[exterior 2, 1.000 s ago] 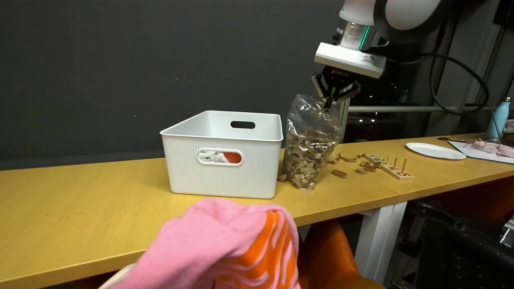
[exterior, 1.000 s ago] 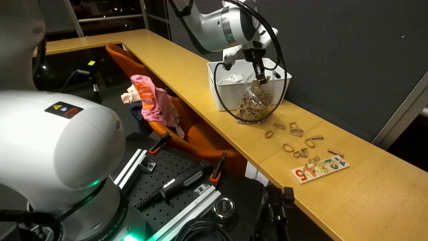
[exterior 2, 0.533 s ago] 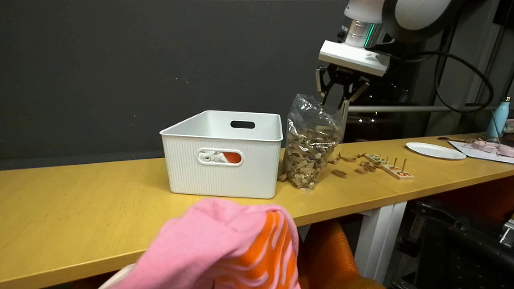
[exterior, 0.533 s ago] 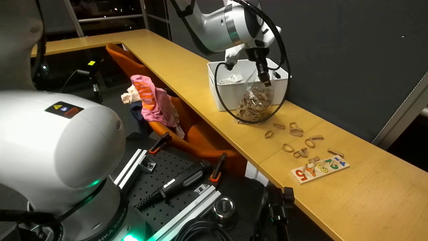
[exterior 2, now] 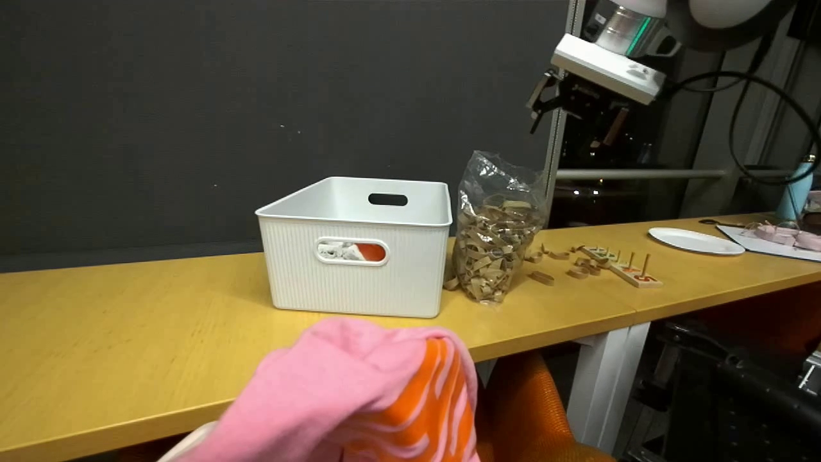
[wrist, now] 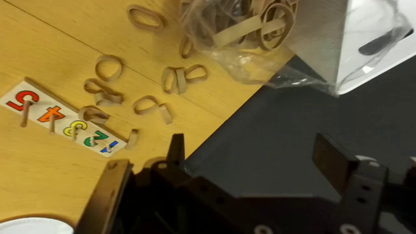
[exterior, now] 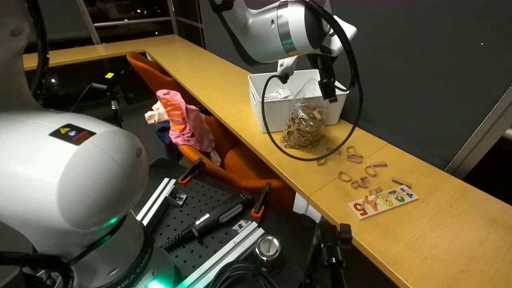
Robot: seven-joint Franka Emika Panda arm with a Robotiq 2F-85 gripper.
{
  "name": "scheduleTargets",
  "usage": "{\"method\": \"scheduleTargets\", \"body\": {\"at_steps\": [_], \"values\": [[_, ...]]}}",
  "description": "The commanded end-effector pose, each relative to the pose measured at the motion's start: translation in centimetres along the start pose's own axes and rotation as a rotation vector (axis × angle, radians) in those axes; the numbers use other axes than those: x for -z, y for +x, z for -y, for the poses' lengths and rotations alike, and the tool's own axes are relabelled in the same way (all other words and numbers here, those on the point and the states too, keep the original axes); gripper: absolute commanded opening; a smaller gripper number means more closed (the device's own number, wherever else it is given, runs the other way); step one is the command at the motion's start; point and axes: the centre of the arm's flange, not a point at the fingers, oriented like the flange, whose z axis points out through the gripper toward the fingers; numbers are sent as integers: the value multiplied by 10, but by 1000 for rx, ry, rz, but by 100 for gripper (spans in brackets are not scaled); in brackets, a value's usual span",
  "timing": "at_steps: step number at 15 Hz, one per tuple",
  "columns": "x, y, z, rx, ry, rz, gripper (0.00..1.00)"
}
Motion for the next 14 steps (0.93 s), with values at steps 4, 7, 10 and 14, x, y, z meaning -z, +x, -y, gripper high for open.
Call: {"method": "scheduleTargets", "body": {"at_steps": [4, 7, 10, 14], "values": [[-21, 69, -122, -271, -60, 181, 100], [-51, 101, -134, -382, -90, 262, 100], [-58, 120, -130, -464, -93, 360, 100], [-77, 129, -123, -520, -83, 502, 100]]}}
